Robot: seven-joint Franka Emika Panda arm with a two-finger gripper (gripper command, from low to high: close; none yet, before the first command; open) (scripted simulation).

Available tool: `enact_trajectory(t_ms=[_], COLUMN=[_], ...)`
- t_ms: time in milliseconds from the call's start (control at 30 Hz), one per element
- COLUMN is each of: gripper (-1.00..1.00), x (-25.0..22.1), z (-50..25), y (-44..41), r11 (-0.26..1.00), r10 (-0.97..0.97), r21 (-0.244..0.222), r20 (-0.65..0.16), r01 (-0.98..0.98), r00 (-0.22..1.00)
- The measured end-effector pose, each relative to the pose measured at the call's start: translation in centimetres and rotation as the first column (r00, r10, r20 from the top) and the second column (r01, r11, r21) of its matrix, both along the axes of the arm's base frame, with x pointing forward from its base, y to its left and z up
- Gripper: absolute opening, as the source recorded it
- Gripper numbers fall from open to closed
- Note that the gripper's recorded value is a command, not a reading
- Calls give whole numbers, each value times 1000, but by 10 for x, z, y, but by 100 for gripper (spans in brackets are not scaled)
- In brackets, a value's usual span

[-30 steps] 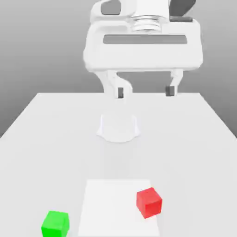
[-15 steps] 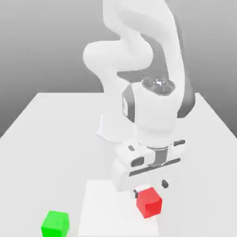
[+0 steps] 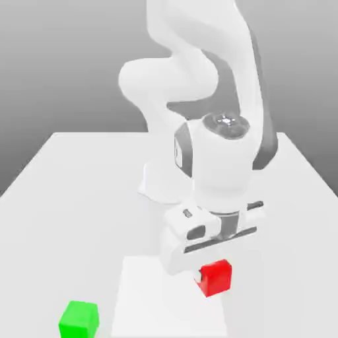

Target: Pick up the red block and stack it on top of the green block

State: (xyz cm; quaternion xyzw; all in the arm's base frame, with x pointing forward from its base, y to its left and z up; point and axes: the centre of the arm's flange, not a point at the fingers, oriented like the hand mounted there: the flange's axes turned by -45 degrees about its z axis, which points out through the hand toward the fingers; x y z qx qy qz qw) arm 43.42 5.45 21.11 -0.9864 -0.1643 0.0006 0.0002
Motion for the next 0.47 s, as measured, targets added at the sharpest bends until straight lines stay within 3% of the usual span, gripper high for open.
enact_trajectory(t_ms=[200,333,367,467], gripper=[-100,-100,100,100], x=[42,49,48,48], z=[25,-11,-23,-23], y=[-146,-205,-208,-208], r11=[932,874,871,871], r10=[-363,-486,-491,-491], r21=[1,1,1,1], r20=[-1,1,1,1], r01=[363,486,491,491], r00=[932,874,871,871])
